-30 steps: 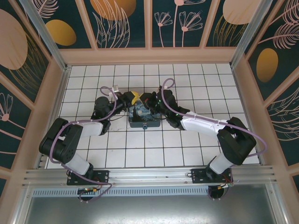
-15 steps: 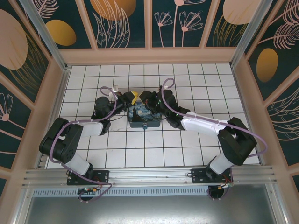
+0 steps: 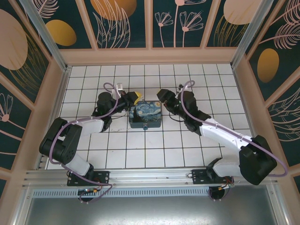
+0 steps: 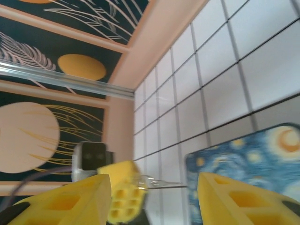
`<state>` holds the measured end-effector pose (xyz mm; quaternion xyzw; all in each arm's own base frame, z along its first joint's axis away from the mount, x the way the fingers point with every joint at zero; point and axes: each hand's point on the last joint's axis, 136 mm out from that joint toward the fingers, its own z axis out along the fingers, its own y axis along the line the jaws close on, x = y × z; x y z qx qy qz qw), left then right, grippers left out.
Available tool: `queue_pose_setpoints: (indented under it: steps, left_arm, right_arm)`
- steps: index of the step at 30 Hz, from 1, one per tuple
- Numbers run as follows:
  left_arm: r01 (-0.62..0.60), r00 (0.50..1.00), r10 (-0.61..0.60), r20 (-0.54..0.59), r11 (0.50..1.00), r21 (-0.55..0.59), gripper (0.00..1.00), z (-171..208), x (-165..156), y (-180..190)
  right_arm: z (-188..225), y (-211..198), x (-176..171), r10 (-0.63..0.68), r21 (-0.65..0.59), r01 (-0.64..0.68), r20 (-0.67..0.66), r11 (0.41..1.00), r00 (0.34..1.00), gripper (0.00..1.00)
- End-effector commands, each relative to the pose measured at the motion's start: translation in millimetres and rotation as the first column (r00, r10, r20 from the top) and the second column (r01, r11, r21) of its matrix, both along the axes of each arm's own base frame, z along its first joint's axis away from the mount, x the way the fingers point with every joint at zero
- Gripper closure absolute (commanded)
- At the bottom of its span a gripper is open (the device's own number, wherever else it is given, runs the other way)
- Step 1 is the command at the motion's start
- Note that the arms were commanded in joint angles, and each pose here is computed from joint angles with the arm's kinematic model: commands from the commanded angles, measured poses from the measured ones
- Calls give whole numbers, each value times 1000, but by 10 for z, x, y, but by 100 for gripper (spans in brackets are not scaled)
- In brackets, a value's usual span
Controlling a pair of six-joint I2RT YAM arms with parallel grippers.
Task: Unlock the padlock with the key
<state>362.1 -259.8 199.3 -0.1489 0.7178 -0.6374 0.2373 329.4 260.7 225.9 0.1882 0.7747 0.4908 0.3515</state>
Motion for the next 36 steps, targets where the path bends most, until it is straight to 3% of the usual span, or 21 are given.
queue_pose_setpoints:
  steps: [1,8,20,36]
  left_arm:
    - [71,991,-82,103,992,108,100,71,-59,-83]
    - [171,968,-194,161,974,148,100,56,-179,-177]
    - [216,940,-253,230,961,173,100,204,-296,-195]
    - [247,935,-281,218,954,170,100,142,-357,-208]
  right_arm:
    - [163,25,-124,141,-47,-135,179,990,974,46]
    - [141,123,-299,237,12,-247,233,969,943,46]
    - [81,647,-278,320,119,-354,236,928,917,51]
    - [-29,706,-243,317,107,-352,249,930,915,60]
